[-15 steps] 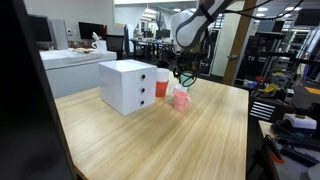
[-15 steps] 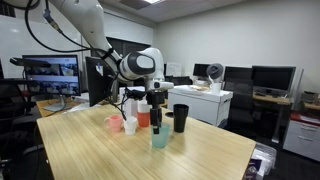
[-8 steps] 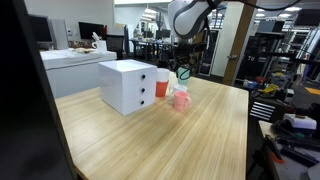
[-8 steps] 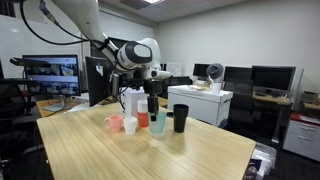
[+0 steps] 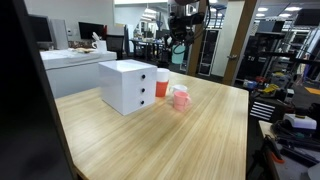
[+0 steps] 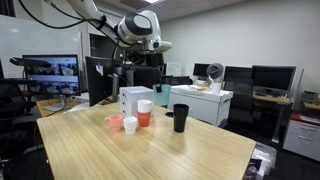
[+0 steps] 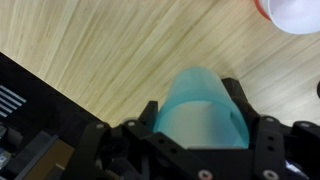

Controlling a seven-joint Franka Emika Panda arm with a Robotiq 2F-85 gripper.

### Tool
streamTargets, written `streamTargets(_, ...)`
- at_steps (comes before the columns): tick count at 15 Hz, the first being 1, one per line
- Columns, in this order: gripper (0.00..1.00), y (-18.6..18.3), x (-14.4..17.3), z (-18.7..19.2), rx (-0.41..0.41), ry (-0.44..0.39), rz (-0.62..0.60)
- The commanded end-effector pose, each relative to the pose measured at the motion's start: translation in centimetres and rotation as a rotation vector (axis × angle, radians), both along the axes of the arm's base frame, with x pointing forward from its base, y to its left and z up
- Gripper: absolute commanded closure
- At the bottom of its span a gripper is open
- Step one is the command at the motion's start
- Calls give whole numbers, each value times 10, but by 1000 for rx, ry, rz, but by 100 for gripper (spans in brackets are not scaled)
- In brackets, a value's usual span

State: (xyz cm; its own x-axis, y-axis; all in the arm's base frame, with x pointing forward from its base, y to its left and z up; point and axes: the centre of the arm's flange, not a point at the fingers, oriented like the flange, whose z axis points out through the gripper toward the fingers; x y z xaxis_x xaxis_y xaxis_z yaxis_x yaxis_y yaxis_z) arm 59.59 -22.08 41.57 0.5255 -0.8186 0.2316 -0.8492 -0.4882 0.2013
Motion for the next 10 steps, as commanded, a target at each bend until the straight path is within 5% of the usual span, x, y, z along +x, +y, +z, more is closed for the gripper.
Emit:
streamTargets(1, 48, -20, 22, 12, -37, -1, 10)
streamTargets(10, 48, -53, 72, 5, -93, -38, -4)
